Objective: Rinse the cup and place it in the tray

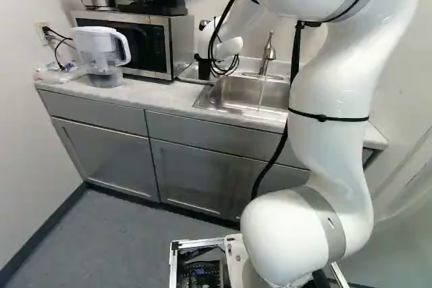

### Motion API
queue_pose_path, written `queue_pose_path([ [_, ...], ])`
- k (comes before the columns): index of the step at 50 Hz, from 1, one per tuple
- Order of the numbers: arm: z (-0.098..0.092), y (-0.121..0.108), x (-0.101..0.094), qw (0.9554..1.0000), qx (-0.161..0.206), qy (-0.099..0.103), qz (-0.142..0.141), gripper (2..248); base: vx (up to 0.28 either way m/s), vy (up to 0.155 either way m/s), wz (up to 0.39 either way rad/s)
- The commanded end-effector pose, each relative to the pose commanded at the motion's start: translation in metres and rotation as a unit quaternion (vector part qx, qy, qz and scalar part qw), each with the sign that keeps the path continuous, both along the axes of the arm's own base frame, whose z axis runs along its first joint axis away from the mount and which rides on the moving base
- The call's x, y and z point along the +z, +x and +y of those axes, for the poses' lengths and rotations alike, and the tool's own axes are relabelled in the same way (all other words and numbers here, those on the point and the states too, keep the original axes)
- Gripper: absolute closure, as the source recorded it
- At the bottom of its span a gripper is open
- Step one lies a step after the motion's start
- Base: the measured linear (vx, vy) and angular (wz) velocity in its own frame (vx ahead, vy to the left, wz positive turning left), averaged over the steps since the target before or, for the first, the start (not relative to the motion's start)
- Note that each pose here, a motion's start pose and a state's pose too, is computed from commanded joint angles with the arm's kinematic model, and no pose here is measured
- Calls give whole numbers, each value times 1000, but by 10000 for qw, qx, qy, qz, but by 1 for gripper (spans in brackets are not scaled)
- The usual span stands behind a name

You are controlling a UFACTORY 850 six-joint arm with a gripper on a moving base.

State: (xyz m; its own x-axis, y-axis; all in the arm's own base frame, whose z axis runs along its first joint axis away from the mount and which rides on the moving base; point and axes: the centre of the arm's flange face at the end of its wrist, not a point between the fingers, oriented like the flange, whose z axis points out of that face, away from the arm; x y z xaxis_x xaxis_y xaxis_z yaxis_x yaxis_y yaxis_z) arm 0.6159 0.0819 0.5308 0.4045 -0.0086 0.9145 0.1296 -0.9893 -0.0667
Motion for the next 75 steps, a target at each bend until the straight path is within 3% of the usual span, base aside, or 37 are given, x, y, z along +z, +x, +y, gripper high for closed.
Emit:
queue_pose_path([
  [4,0,0,0,10000,0,0,0,65,0,0,0],
  [5,0,0,0,10000,0,0,0,29,0,0,0],
  [9,0,0,0,10000,0,0,0,29,0,0,0],
  [10,0,0,0,10000,0,0,0,3,0,0,0],
  [23,0,-1,6,10000,0,6,-46,3,0,0,0],
  [75,-1,-9,65,9985,0,71,-548,3,0,0,0],
])
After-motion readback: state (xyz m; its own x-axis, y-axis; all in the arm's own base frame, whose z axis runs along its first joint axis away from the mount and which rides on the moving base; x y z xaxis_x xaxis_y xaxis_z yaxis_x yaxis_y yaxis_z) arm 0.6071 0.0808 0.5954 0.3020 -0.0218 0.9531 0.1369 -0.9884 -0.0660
